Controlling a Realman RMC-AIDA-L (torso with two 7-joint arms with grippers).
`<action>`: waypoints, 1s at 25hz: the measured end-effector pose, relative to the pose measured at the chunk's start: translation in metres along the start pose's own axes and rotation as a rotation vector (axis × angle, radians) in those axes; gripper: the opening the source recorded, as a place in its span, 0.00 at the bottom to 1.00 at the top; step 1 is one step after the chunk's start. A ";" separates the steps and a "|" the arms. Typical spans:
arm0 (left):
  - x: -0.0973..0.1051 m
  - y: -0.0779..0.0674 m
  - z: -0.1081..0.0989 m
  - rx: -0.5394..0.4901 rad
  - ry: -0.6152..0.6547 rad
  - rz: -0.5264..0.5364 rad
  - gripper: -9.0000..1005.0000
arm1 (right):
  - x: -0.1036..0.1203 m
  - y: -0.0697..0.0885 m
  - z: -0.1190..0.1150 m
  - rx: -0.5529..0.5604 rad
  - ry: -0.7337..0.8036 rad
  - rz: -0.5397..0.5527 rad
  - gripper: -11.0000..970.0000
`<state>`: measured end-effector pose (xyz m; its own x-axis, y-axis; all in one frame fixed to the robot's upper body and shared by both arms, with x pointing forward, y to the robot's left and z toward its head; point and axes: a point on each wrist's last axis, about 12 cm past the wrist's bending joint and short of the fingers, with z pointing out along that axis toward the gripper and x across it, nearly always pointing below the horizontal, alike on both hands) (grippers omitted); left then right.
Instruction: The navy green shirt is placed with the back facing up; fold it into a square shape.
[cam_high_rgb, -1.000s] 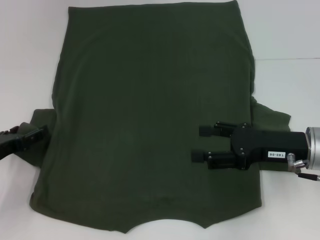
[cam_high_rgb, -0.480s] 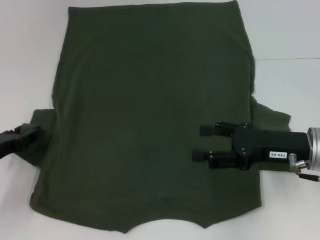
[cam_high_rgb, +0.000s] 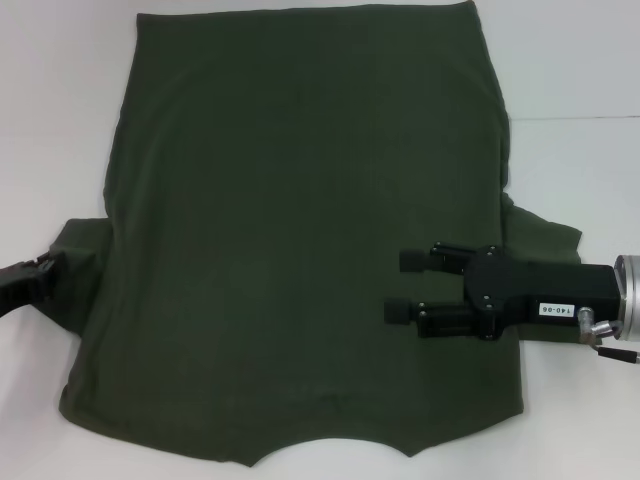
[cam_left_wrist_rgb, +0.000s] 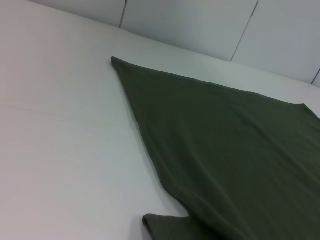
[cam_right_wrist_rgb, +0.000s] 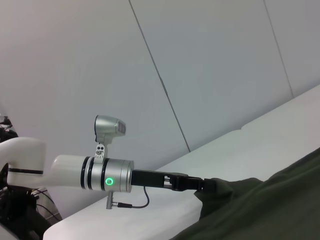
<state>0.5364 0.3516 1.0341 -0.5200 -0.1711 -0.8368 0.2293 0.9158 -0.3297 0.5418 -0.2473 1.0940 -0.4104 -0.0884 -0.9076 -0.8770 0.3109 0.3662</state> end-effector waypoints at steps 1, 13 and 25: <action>0.000 0.000 0.000 0.000 0.000 0.000 0.26 | 0.000 0.000 0.000 0.000 0.000 0.000 0.89; -0.017 0.007 -0.004 -0.027 0.007 0.036 0.01 | 0.001 0.000 0.000 0.006 -0.025 0.011 0.88; -0.052 0.018 -0.003 -0.095 -0.043 0.113 0.03 | 0.003 0.000 0.001 0.006 -0.040 0.029 0.87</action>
<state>0.5651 0.3779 1.0734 -0.4593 -0.0781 -0.8849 0.2042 0.9602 -0.1907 0.5408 -0.2461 1.0913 -0.4255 -0.0418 -0.9040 -0.8634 0.3182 0.3916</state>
